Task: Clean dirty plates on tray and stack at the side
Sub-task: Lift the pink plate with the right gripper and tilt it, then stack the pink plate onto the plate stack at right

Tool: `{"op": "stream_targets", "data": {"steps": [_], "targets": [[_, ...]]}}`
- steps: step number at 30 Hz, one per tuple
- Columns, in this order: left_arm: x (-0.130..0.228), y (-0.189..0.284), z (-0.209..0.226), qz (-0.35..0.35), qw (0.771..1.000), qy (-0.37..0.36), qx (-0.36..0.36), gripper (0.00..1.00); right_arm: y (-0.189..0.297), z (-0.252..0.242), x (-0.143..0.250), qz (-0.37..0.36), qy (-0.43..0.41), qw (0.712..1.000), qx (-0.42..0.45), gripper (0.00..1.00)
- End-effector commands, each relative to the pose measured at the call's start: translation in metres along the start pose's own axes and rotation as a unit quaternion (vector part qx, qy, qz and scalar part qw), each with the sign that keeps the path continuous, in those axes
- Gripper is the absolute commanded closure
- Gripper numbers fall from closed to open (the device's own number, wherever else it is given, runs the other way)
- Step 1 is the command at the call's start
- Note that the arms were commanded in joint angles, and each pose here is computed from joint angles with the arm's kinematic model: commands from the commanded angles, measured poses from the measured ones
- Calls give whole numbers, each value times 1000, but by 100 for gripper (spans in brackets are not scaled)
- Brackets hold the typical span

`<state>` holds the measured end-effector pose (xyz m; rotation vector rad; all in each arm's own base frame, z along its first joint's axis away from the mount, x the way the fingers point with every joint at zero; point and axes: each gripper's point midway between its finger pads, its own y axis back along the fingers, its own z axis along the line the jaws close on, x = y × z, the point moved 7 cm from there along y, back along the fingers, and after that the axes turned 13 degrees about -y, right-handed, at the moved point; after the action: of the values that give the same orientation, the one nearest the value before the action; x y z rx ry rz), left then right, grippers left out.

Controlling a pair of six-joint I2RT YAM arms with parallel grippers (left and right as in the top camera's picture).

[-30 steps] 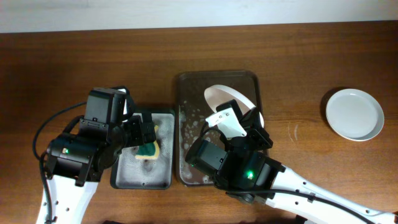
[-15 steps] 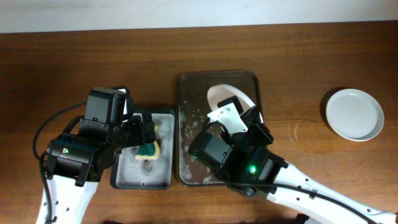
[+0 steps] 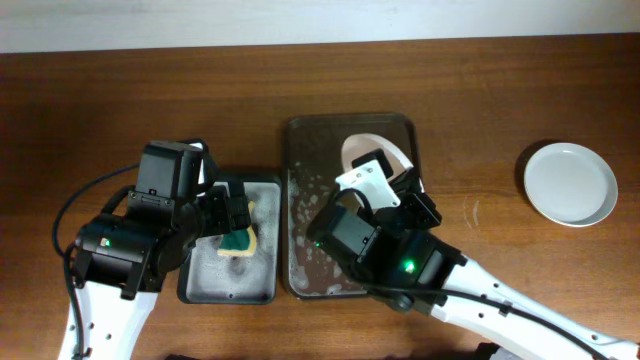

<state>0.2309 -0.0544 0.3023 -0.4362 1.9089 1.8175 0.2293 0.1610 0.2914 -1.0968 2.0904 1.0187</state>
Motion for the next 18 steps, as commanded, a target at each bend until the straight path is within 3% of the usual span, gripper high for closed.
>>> {"op": "stream_targets", "data": {"steps": [1,6,9,13,18], "targets": [[-2,4,3,-7,1000,-5,-7,0,-13,7,8,78,-115,986,-90,96],[-2,4,3,-7,1000,-5,-7,0,-80,-31,23,239,-301,909,-160,96],[-2,4,3,-7,1000,-5,-7,0,-130,-99,48,292,-436,832,-177,96],[-2,4,3,-7,1000,-5,-7,0,-175,-199,102,274,-584,755,-117,96],[-2,4,3,-7,1000,-5,-7,0,-217,-267,202,310,-675,669,38,96]]}}
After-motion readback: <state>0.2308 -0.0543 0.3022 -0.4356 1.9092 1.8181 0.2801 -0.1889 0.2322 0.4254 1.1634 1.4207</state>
